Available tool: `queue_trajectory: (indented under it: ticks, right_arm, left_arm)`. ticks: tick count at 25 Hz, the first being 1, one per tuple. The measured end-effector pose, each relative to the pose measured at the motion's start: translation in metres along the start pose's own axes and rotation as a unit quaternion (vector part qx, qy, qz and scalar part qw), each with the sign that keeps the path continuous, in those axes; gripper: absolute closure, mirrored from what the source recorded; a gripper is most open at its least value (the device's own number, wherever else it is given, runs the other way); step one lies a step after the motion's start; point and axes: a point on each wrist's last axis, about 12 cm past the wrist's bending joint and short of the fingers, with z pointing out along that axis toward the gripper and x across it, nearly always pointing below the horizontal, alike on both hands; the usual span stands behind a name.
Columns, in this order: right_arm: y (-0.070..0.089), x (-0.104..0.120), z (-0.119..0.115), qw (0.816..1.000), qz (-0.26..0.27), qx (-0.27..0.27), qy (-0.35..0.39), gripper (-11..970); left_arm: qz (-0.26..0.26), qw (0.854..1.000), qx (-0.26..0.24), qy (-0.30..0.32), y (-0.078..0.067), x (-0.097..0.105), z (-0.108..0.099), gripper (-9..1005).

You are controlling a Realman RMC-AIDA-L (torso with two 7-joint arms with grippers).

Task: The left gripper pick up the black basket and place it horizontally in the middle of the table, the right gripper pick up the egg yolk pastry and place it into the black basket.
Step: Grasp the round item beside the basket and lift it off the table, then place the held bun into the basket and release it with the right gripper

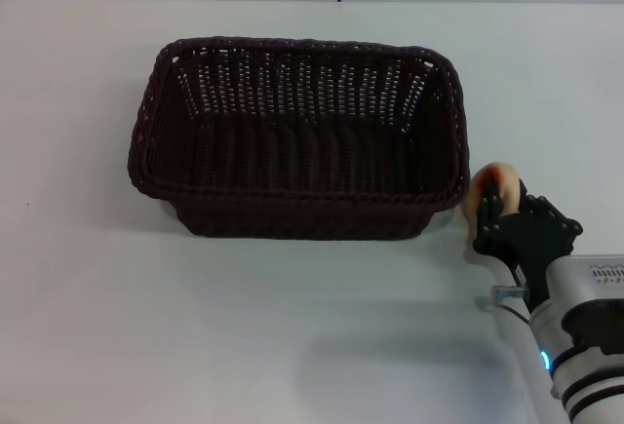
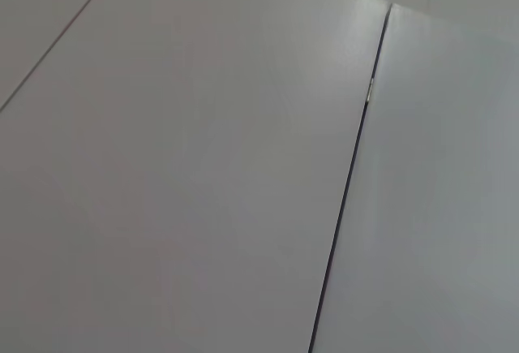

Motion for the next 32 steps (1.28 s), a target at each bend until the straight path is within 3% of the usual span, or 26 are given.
queue_trajectory:
  ticks: [9, 21, 26, 30, 32]
  right_arm:
    - [-0.013, -0.008, 0.003, 0.998, -0.012, 0.039, -0.045, 768]
    - [-0.028, -0.040, 0.008, 0.982, -0.043, 0.090, -0.162, 847]
    - [-0.010, -0.056, 0.010, 0.972, -0.093, 0.062, -0.208, 867]
    - [0.018, -0.067, 0.010, 0.964, -0.109, -0.019, -0.241, 884]
    - [0.023, -0.068, 0.011, 0.963, -0.113, -0.037, -0.242, 895]
  left_arm:
    - [-0.002, 1.000, -0.001, 0.001, 0.000, 0.001, -0.001, 620]
    - [-0.006, 1.000, -0.005, 0.008, 0.001, 0.002, -0.008, 620]
    - [-0.008, 1.000, -0.007, 0.013, 0.001, 0.004, -0.011, 620]
    - [-0.009, 1.000, -0.008, 0.014, 0.001, 0.004, -0.012, 620]
    - [-0.009, 1.000, -0.008, 0.014, 0.001, 0.005, -0.012, 620]
